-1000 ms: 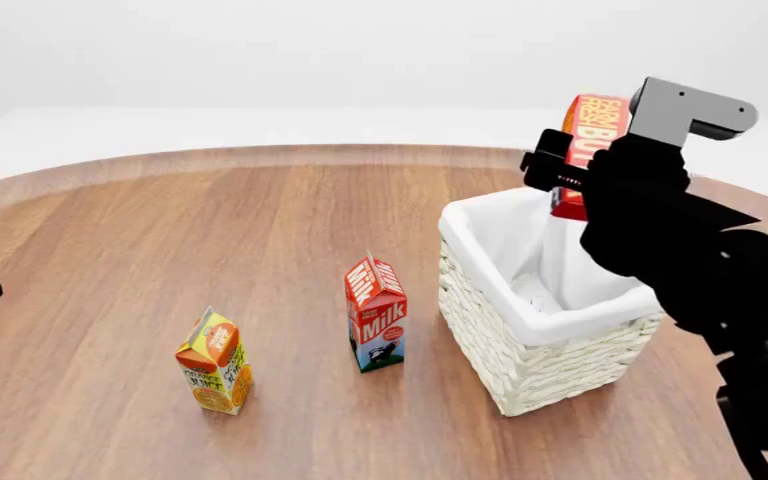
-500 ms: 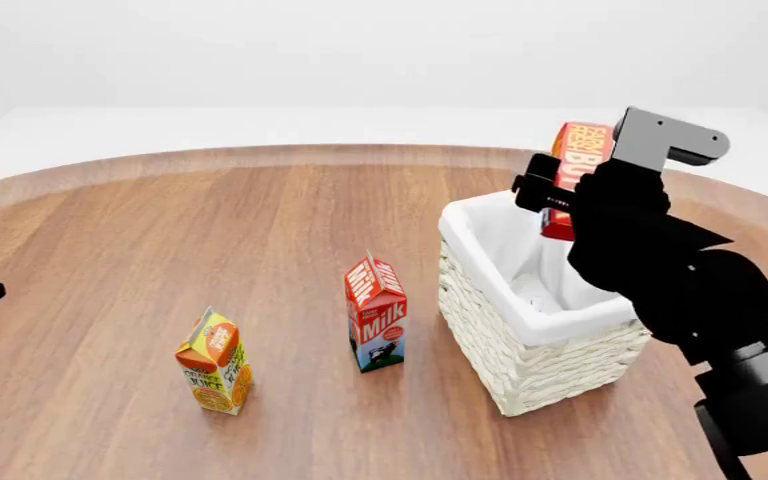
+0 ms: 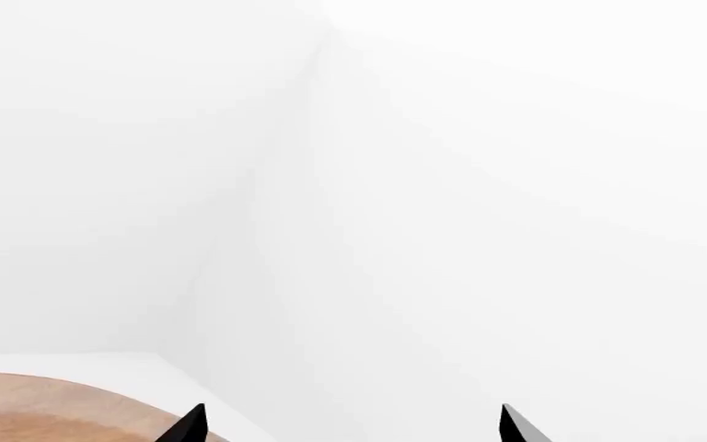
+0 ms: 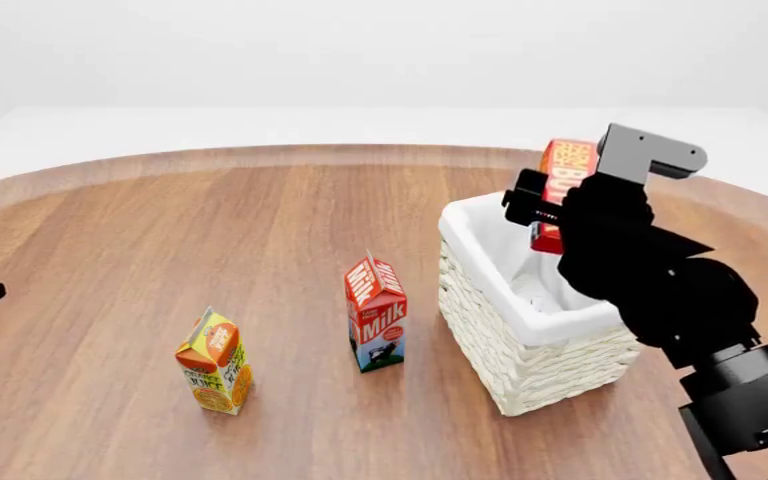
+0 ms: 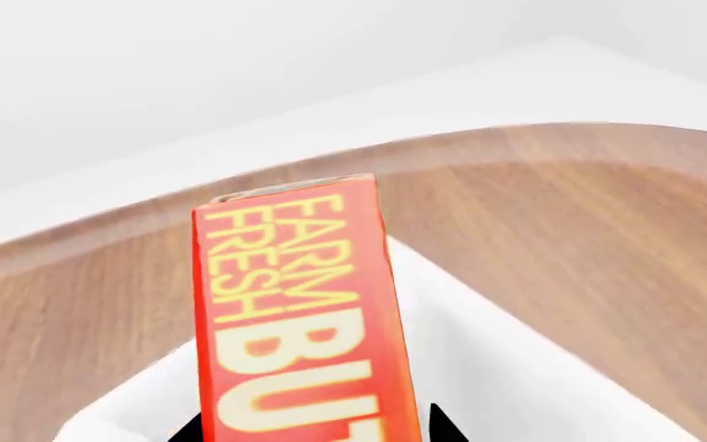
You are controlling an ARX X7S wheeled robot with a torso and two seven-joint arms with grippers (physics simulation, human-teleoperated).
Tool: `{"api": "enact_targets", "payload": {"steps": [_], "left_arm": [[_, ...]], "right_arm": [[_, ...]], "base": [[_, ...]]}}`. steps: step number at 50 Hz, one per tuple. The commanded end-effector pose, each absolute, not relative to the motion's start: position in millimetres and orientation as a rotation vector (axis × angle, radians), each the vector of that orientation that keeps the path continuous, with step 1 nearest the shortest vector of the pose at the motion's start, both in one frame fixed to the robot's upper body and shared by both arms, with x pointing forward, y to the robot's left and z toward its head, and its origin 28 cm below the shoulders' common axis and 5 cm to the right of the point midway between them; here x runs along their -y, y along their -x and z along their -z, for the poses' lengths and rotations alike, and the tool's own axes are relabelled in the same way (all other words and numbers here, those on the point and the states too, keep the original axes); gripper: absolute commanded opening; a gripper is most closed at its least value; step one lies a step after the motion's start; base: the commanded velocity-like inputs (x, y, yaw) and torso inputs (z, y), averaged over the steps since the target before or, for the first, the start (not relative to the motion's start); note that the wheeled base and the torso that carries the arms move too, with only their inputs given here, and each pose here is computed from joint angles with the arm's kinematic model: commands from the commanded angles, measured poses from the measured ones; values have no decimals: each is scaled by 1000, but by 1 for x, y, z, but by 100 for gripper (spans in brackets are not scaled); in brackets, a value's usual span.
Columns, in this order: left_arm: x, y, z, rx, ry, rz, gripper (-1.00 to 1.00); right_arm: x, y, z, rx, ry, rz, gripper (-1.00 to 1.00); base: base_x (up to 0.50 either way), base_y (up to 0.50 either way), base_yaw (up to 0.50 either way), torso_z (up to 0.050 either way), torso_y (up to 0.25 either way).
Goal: Pick up the cream cheese box and the butter, and put them in the basket.
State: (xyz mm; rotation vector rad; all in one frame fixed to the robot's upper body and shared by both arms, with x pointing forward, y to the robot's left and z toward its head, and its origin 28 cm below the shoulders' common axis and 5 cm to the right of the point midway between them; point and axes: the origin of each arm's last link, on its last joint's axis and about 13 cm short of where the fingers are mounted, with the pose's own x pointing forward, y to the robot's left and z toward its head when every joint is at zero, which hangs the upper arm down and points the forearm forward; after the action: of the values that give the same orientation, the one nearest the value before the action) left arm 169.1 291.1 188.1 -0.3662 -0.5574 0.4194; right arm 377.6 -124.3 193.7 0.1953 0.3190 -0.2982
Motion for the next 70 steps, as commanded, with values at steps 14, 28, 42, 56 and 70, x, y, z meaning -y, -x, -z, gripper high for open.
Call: {"api": "enact_targets", "payload": {"steps": [14,28,42,56,70], "left_arm": [[-291,-170,-188,557,367,-421,100],[-291,-168,-189,558,366,-421,100],[-291,-168,-189,558,367,-423,100],[-291,-169,-189,559,368,-424,100],[-292,-169,-189,559,369,-424,100]], "right_arm": [[128,-382,-192,-301,-168,312,-100],[129,-382,-186,-320,-168,324,-100],[132,-380,-184,-327,-170,343,-100],[132,-381,-182,-336,-170,337,-100],[132,-382,-180,-343,-178,323,100]], "base": [[0,0,0,1,1],[0,0,0,0,1],[0,0,0,1,1],[-1,0,0,0,1],[0,0,0,1,1]]}}
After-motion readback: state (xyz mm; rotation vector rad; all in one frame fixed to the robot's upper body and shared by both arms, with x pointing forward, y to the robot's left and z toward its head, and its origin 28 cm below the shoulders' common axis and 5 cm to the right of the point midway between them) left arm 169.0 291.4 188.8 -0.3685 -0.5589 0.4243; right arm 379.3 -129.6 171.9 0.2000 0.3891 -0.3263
